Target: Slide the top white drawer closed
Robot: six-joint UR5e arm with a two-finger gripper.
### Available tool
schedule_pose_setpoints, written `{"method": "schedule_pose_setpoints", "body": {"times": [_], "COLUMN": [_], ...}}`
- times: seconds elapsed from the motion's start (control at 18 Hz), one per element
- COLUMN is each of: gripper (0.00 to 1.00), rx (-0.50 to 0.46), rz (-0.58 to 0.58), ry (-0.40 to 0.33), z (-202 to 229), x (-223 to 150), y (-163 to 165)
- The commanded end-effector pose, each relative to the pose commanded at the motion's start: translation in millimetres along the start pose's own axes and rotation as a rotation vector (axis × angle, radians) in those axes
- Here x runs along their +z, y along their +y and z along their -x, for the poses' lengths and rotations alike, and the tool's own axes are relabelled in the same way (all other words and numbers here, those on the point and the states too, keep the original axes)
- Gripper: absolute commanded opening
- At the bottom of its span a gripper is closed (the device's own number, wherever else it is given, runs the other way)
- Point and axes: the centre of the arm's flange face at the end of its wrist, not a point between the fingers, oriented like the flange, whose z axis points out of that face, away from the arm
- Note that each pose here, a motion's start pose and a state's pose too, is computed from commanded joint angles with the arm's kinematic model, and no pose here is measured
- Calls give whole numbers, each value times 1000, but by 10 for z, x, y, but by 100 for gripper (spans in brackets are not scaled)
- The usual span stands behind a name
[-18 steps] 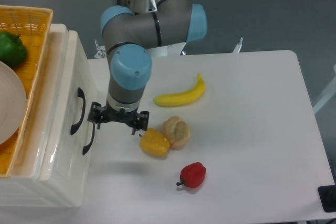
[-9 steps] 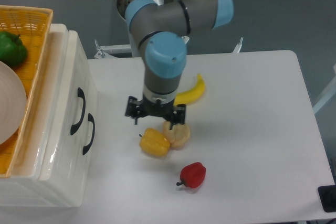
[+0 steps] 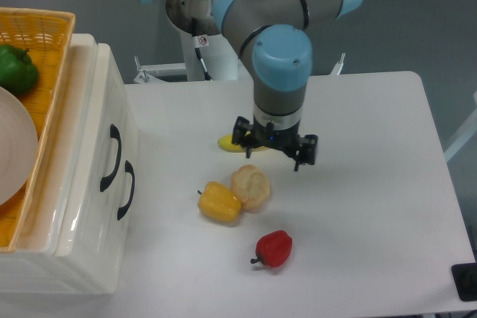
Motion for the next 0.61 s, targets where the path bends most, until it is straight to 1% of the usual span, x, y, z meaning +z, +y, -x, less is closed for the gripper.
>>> {"method": "schedule_pose_setpoints", "body": {"times": [0.22,0.33,0.44,0.61], "gripper": [100,100,100,100], "rx": [-16,-21,9,42], "rz": [-5,-2,-3,18], "ry": [-10,-11,-19,13], "z": [231,380,467,615], "x": [-27,-68,-139,-121], "y": [189,380,560,789]}}
